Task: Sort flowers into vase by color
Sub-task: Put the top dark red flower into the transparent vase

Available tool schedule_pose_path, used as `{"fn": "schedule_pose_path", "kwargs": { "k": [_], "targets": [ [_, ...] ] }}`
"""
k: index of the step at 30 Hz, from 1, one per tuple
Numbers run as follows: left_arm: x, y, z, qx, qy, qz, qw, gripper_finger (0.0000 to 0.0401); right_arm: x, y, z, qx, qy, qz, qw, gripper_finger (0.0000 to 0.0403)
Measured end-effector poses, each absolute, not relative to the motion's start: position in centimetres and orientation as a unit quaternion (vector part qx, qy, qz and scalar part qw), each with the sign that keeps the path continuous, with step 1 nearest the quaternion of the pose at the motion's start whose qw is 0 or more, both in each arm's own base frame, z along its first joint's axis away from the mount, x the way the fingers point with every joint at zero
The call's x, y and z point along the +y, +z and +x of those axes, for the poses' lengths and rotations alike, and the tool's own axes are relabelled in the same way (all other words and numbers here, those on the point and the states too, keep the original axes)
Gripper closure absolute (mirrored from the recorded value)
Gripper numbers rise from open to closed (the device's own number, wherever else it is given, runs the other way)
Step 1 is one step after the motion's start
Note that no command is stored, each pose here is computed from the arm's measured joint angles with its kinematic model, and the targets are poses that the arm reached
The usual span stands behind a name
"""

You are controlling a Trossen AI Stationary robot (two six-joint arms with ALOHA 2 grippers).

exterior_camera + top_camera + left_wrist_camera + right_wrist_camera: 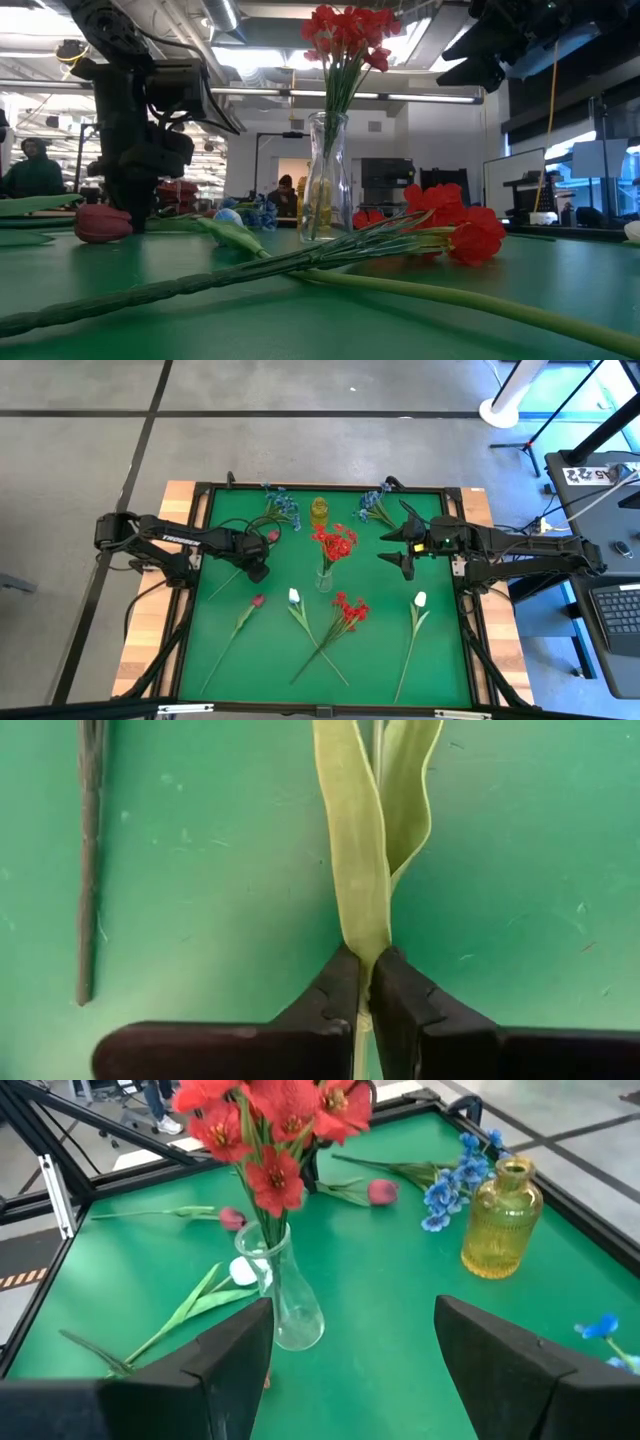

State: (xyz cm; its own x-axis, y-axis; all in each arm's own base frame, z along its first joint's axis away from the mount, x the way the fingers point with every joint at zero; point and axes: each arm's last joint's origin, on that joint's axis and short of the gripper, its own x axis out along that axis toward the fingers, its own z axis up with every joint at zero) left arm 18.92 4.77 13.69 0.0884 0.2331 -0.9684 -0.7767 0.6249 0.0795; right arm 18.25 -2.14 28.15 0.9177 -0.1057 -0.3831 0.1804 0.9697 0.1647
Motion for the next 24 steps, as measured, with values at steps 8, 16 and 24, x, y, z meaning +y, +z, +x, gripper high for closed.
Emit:
{"fn": "schedule_pose_path", "kwargs": {
  "k": [8, 16, 24],
  "targets": [
    [4.6, 19.9, 20.4, 0.462, 0.332, -0.23, 0.79, 0.0393, -2.1, 28.3, 18.3, 0.182, -0.073, 0.097, 0.976, 0.0127],
    [2.6, 29.1, 20.0, 0.244, 0.231, -0.209, 0.918, 0.0393, -2.1, 28.3, 18.3, 0.182, -0.072, 0.097, 0.976, 0.0127],
    [-0.6, 32.4, 18.4, 0.035, 0.106, -0.166, 0.98, 0.0392, -2.2, 28.5, 18.4, 0.172, -0.072, 0.097, 0.978, 0.0127]
  ]
}}
